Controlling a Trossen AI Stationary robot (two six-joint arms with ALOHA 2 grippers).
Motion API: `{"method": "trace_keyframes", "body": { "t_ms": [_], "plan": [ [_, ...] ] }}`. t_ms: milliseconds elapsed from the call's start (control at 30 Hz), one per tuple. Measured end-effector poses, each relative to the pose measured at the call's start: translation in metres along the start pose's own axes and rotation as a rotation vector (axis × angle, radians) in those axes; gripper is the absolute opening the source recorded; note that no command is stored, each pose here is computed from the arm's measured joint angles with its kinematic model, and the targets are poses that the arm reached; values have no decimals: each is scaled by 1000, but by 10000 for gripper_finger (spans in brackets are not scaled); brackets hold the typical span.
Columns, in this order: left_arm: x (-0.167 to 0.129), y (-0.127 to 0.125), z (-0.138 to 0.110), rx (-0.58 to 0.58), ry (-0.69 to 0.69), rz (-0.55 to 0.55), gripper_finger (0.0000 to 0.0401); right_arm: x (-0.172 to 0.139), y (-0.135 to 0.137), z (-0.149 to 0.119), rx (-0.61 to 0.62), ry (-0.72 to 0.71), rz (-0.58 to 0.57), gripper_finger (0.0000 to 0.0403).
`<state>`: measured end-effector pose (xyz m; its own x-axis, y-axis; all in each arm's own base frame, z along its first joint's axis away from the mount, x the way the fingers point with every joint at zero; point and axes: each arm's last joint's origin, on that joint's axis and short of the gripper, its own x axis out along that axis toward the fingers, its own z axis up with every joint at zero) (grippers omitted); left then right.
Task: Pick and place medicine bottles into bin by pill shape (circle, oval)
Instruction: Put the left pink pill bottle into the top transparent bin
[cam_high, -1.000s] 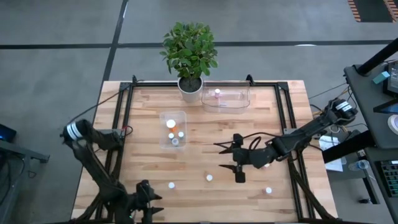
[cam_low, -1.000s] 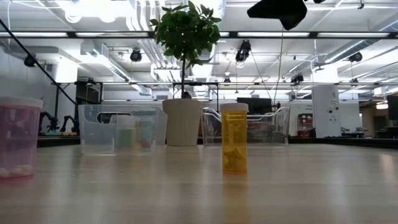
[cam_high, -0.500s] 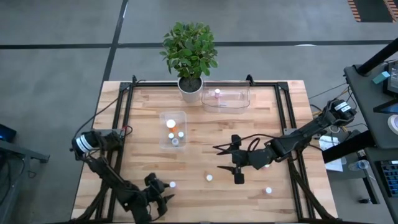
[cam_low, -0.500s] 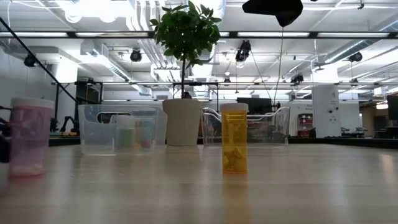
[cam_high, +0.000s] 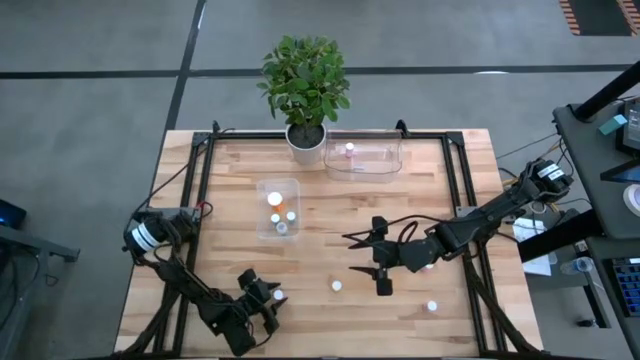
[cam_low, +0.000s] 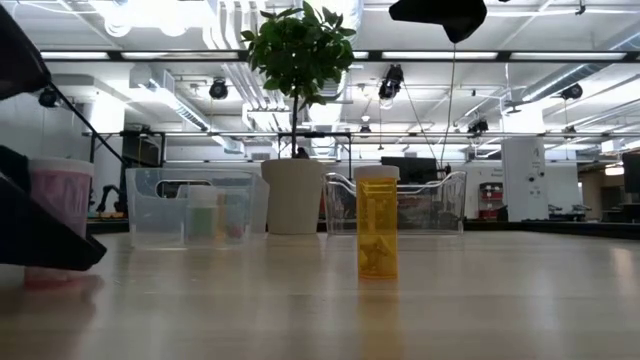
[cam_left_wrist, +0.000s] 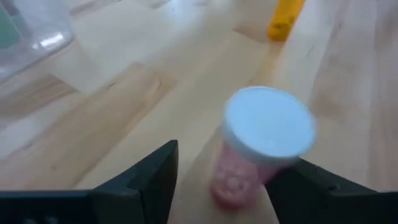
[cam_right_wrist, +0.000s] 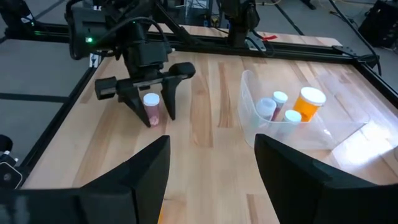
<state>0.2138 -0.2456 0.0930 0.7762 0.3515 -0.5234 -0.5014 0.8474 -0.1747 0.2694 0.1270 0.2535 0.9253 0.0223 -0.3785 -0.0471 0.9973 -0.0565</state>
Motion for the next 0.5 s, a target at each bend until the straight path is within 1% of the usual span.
{"method": "trace_keyframes", "body": {
  "t_ms": [100,267,400,500],
  "plan": [
    [0,-1,-1,3,-2,-5,177,0,0,0,1,-1,0,226],
    [1,-2,-1,15,-3,-8,108,9,3,-4,21,-6,1,226],
    [-2,-6,4,47,-8,-22,68,32,13,-14,3,-39,14,226],
    [-3,-10,12,66,-12,-31,63,54,21,-21,-31,-61,39,226]
  ]
}}
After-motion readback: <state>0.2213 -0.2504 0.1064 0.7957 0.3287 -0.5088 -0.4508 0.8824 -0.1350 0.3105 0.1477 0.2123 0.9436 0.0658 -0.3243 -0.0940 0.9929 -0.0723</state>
